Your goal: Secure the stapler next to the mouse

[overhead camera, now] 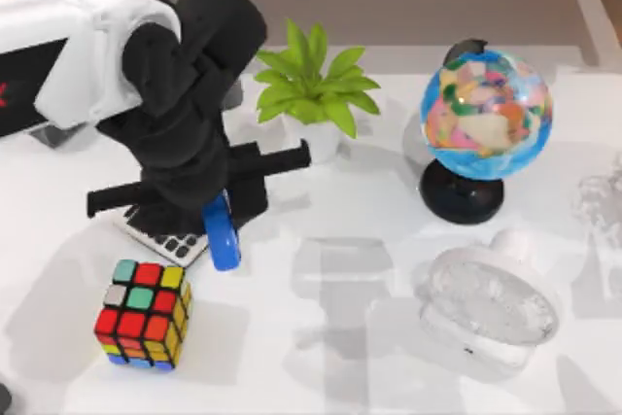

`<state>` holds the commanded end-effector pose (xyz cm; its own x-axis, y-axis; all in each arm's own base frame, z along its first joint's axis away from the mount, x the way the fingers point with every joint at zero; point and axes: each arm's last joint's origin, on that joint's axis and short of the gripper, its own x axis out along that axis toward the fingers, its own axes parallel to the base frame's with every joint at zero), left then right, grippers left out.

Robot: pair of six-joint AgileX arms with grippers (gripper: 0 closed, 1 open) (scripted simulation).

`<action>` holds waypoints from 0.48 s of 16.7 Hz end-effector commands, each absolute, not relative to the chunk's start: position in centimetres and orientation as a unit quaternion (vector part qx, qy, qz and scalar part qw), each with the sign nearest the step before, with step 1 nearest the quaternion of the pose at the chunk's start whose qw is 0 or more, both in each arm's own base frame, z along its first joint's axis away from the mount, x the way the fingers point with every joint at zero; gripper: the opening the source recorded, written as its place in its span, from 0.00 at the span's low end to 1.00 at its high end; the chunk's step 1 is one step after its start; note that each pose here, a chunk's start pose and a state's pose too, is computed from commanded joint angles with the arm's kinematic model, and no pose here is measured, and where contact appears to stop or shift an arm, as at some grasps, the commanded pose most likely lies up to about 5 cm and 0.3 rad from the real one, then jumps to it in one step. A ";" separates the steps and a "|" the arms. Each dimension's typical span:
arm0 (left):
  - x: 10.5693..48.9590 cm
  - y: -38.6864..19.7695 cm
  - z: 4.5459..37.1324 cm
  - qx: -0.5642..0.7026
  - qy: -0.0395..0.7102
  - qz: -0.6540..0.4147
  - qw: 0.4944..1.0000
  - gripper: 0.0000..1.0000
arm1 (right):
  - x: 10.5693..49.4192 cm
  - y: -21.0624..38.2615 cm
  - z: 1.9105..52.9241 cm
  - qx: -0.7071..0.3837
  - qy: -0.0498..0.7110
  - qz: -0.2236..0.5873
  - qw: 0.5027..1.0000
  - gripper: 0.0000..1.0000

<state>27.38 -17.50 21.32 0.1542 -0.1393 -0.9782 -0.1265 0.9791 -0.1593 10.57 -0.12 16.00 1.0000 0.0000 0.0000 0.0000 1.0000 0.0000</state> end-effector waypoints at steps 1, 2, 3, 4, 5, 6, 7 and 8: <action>28.7 -15.6 21.3 -0.084 0.650 -0.008 0.756 0.00 | 10.6 -0.1 16.0 0.000 0.000 0.000 1.000 1.00; 29.9 -13.7 21.2 -0.065 0.651 -0.010 0.756 0.00 | 10.6 -0.1 16.0 0.000 0.000 0.000 1.000 1.00; 30.9 -11.6 20.9 -0.045 0.654 -0.012 0.755 0.00 | 10.6 -0.1 16.0 0.000 0.000 0.000 1.000 1.00; 31.8 -9.5 20.5 -0.027 0.659 -0.013 0.751 0.00 | 10.6 -0.1 16.0 0.000 0.000 0.000 1.000 1.00; 32.4 -7.3 19.9 -0.012 0.666 -0.012 0.746 0.00 | 10.6 -0.1 16.0 0.000 0.000 0.000 1.000 1.00; 32.9 -5.2 19.3 0.000 0.674 -0.011 0.739 0.00 | 10.6 -0.1 16.0 0.000 0.000 0.000 1.000 1.00; 33.2 -3.2 18.7 0.009 0.681 -0.011 0.732 0.00 | 10.6 -0.1 16.0 0.000 0.000 0.000 1.000 1.00; 33.4 -1.4 18.1 0.015 0.688 -0.010 0.725 0.00 | 10.6 -0.1 16.0 0.000 0.000 0.000 1.000 1.00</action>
